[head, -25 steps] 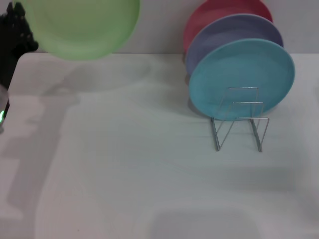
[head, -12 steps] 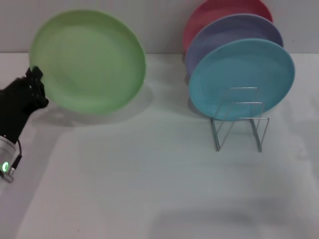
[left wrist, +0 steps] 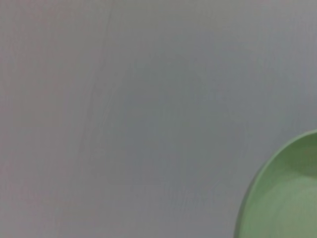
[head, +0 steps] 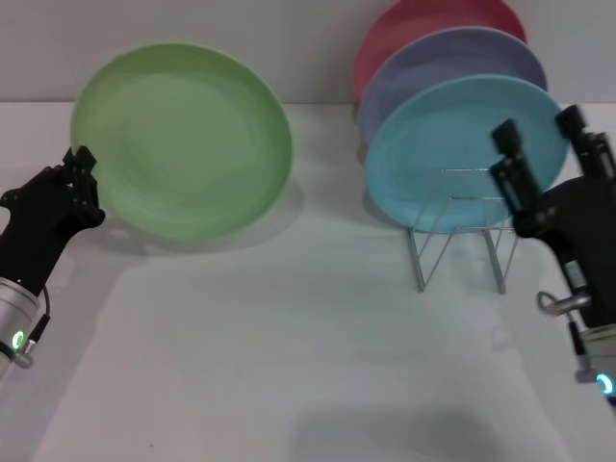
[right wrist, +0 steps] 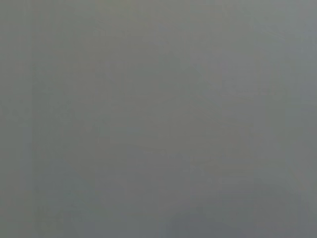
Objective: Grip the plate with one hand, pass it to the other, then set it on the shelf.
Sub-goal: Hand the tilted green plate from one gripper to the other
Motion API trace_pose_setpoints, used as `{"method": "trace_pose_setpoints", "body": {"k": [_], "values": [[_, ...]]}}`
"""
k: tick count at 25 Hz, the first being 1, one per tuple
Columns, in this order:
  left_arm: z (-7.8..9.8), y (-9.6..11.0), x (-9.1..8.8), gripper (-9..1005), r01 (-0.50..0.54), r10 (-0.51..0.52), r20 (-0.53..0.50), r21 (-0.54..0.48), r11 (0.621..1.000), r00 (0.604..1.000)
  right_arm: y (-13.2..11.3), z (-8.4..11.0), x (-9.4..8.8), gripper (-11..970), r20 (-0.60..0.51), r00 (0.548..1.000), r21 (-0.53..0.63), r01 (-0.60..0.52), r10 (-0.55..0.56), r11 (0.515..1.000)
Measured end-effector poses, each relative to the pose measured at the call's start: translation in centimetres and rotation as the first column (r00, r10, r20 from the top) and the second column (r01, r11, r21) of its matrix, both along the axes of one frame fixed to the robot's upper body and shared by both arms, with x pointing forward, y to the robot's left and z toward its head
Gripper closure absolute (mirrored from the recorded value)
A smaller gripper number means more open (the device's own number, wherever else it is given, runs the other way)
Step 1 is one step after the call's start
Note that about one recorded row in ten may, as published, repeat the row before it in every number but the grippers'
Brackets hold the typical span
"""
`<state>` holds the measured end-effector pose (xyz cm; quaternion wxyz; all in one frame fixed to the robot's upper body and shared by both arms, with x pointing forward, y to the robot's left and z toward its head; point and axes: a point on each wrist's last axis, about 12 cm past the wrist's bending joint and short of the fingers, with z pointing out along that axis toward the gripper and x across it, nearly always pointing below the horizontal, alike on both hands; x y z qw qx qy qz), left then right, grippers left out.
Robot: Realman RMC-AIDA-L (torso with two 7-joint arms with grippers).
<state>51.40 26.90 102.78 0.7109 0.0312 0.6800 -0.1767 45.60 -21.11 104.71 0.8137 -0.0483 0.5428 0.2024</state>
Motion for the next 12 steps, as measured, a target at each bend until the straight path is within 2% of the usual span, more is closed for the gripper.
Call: {"method": "trace_pose_setpoints", "body": {"k": [9,12], "values": [[-0.2,-0.5,-0.2,945,0.018,-0.018,-0.008,-0.004,1.000,1.000,3.9,-1.1,0.9,232,-0.178,0.979,-0.027,-0.103,0.097,0.994],[-0.4,-0.7,-0.3,945,0.007,-0.007,-0.018,-0.028,1.000,1.000,4.6,-1.1,1.2,232,-0.200,0.973,-0.030,-0.123,0.115,0.992]]}}
